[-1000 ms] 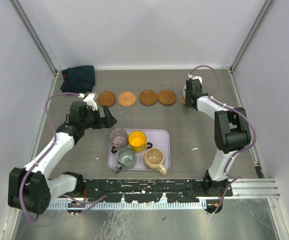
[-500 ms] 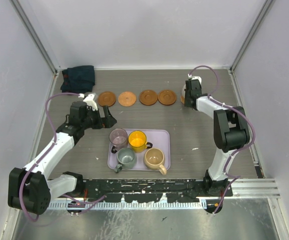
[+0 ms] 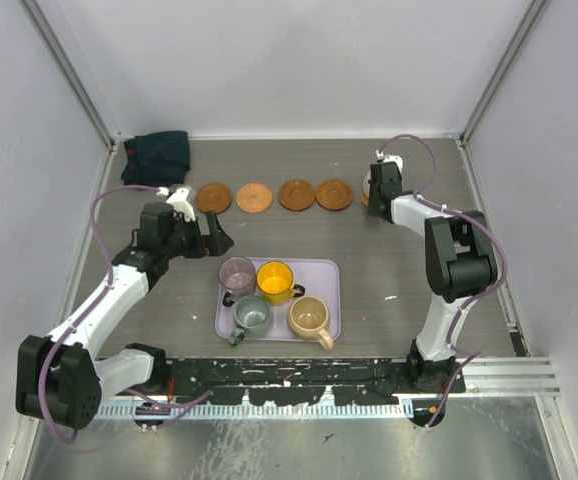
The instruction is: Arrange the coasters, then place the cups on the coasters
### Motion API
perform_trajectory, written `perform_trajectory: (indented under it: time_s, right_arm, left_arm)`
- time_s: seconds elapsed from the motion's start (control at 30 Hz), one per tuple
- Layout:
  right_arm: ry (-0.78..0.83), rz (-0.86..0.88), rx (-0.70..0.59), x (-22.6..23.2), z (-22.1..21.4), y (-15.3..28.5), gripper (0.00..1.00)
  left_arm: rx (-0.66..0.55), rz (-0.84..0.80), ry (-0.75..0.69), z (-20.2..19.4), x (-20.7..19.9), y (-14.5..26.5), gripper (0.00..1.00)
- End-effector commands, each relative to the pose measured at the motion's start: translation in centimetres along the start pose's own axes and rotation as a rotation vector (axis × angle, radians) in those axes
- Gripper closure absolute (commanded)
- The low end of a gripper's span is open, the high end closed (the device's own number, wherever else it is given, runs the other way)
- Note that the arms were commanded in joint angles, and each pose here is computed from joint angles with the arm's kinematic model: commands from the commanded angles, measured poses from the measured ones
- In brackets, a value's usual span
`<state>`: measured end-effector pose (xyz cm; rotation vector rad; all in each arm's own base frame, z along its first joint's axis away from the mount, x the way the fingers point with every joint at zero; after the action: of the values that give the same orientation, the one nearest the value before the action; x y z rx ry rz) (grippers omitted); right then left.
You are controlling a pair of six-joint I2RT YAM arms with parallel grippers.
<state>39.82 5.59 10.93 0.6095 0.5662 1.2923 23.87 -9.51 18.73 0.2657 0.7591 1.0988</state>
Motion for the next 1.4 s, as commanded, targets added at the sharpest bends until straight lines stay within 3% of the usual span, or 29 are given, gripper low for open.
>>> perform_trajectory:
  time_s: [0.0, 0.07, 0.53, 0.63, 0.87, 1.0, 1.1, 1.27, 1.3, 1.37]
  right_arm:
    - [-0.06, 0.003, -0.094, 0.1, 1.6, 0.3, 0.99]
    - [-0.075, 0.0, -0.084, 0.0, 1.2, 0.4, 0.98]
    - [-0.089, -0.018, -0.028, -0.2, -1.2, 1.3, 0.54]
    - [-0.084, -0.025, -0.026, -0.2, -1.5, 1.7, 0.49]
    - [-0.071, -0.018, -0.039, 0.1, -1.5, 3.3, 0.47]
    - [-0.079, -0.021, -0.112, 0.1, 0.0, 5.8, 0.46]
    - [-0.117, -0.026, -0.198, -0.4, 1.8, 8.2, 0.39]
    - [-0.193, -0.056, -0.371, -1.5, 5.2, 11.9, 0.16]
    - [-0.208, -0.075, -0.402, -1.8, 6.0, 12.3, 0.03]
    - [-0.246, -0.106, -0.434, -1.9, 7.3, 12.4, 0.0]
  left_arm:
    - [-0.058, -0.027, -0.026, 0.9, -0.5, 0.1, 0.02]
    - [-0.057, -0.028, -0.026, 0.9, -0.5, 0.1, 0.02]
    - [-0.063, -0.035, -0.022, 1.1, -0.6, 0.2, 0.02]
    - [-0.065, -0.037, -0.022, 1.1, -0.7, 0.3, 0.02]
    - [-0.07, -0.043, -0.021, 1.0, -0.8, 0.5, 0.02]
    - [-0.076, -0.049, -0.022, 1.0, -0.9, 0.7, 0.02]
    - [-0.08, -0.05, -0.023, 1.1, -0.9, 0.8, 0.02]
    - [-0.082, -0.053, -0.022, 1.2, -1.0, 0.9, 0.02]
    - [-0.082, -0.055, -0.022, 1.2, -1.0, 0.9, 0.02]
    - [-0.081, -0.058, -0.021, 1.2, -1.1, 0.9, 0.02]
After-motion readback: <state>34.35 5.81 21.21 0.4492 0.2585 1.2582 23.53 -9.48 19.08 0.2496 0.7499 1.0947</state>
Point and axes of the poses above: each gripper's point midway between its finger pads, its own y axis back along the fingers, its own x axis along the line the jaws close on, z = x × y, the point moved 9 cm from there along y, back along the fingers, and after that the axes turned 1 degree about -y, right-handed, at the moved point
